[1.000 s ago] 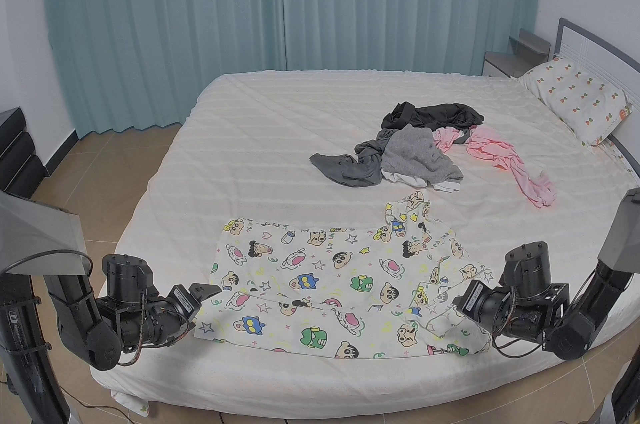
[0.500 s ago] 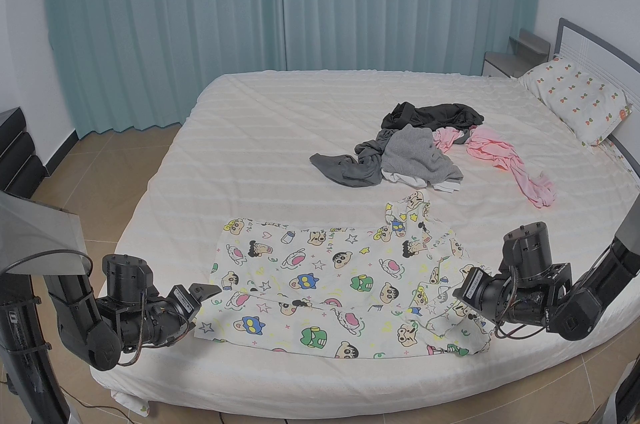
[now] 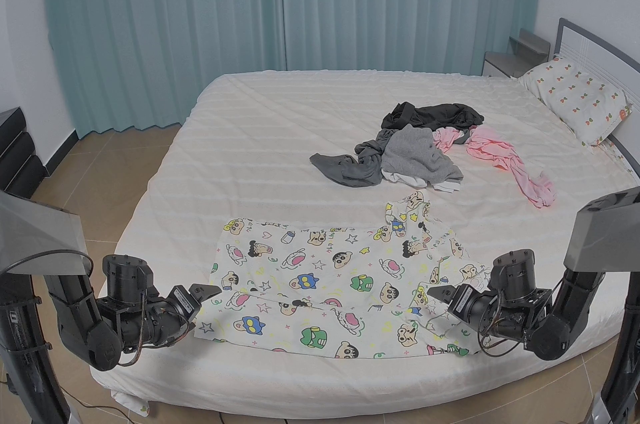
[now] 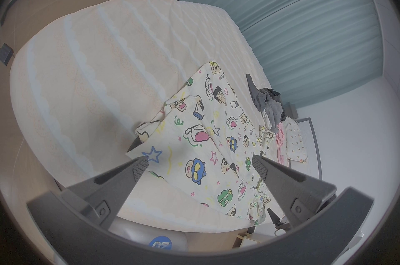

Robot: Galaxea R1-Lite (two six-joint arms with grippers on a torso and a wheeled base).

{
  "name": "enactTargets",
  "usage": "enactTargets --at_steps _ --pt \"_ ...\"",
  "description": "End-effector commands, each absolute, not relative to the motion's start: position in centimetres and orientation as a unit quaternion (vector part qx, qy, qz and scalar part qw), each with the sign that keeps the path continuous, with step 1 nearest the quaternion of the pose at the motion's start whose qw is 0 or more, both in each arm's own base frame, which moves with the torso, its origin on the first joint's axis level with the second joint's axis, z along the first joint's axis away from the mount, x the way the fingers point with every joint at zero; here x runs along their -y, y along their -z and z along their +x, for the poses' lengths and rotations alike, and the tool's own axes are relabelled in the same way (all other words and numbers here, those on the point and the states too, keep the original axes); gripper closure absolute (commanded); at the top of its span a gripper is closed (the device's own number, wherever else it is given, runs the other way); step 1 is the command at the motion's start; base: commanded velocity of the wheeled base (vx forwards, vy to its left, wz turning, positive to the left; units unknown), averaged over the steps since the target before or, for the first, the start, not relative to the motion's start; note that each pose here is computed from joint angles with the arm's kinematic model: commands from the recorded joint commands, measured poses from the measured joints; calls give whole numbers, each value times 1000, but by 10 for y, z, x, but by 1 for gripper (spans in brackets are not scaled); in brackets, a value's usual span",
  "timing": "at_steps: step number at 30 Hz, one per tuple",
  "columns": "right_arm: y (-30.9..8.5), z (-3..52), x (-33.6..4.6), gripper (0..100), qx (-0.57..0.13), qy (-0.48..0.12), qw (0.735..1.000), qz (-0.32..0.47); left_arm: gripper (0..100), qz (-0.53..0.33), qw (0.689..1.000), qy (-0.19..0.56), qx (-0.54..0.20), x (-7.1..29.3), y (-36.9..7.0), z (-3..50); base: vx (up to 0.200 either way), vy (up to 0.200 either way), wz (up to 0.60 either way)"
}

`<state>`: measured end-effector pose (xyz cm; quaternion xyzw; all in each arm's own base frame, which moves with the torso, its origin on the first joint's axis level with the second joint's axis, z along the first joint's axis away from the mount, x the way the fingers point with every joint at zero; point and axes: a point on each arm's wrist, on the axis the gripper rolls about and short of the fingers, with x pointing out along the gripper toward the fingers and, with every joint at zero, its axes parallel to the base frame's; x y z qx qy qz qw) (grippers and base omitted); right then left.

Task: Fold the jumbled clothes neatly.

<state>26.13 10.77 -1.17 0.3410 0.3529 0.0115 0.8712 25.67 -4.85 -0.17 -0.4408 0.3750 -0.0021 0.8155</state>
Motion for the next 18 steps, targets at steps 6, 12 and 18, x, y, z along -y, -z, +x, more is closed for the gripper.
enactTargets --at_steps 6,12,18 --pt "51 255 -100 0 -395 23 860 323 0 -440 815 1 -376 48 3 257 0 0 0" --pt "51 256 -97 0 -393 27 860 325 0 -440 815 1 -376 48 3 257 0 0 0" --pt "51 261 -90 0 -385 38 860 332 0 -440 815 1 -377 48 3 257 0 0 0"
